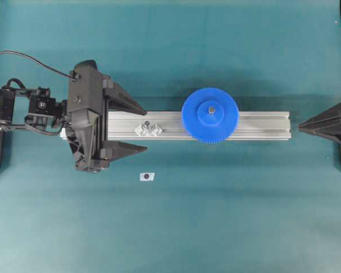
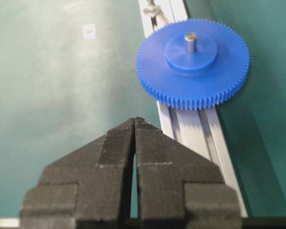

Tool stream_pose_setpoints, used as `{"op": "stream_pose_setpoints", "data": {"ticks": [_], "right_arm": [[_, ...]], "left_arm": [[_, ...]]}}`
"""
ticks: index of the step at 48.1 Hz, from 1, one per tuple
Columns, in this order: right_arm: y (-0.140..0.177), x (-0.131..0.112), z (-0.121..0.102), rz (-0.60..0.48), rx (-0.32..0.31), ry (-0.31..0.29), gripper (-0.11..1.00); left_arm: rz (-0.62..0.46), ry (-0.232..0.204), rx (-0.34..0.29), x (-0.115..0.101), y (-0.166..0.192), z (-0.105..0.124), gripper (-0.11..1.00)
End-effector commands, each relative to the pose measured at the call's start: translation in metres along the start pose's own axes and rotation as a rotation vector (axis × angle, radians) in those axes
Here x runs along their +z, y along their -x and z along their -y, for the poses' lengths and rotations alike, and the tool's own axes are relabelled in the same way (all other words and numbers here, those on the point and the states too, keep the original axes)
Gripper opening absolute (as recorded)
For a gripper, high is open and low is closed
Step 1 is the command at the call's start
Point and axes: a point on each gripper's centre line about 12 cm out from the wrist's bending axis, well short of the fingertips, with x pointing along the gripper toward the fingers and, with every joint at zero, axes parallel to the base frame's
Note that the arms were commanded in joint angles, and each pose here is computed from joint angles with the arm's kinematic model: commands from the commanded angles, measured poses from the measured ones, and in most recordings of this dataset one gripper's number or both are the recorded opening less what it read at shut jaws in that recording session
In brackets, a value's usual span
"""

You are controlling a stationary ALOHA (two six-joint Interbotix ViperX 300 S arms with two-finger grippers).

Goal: Find the location of the shaft and insert the large gear.

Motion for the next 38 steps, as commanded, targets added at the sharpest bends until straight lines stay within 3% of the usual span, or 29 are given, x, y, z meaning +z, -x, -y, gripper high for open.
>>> {"op": "stream_pose_setpoints", "data": {"ticks": [1, 38], "right_arm": [[-0.0004, 0.0039, -0.0004, 0.009, 0.0, -0.008, 0.02], [-0.0006, 0.004, -0.0004, 0.022, 0.001, -0.007, 0.02]], "left_arm": [[0.026, -0.005, -0.007, 0.0072, 0.0012, 0.0025, 0.92], [0.024, 0.0, -0.007, 0.0066, 0.0013, 0.0025, 0.89]]}}
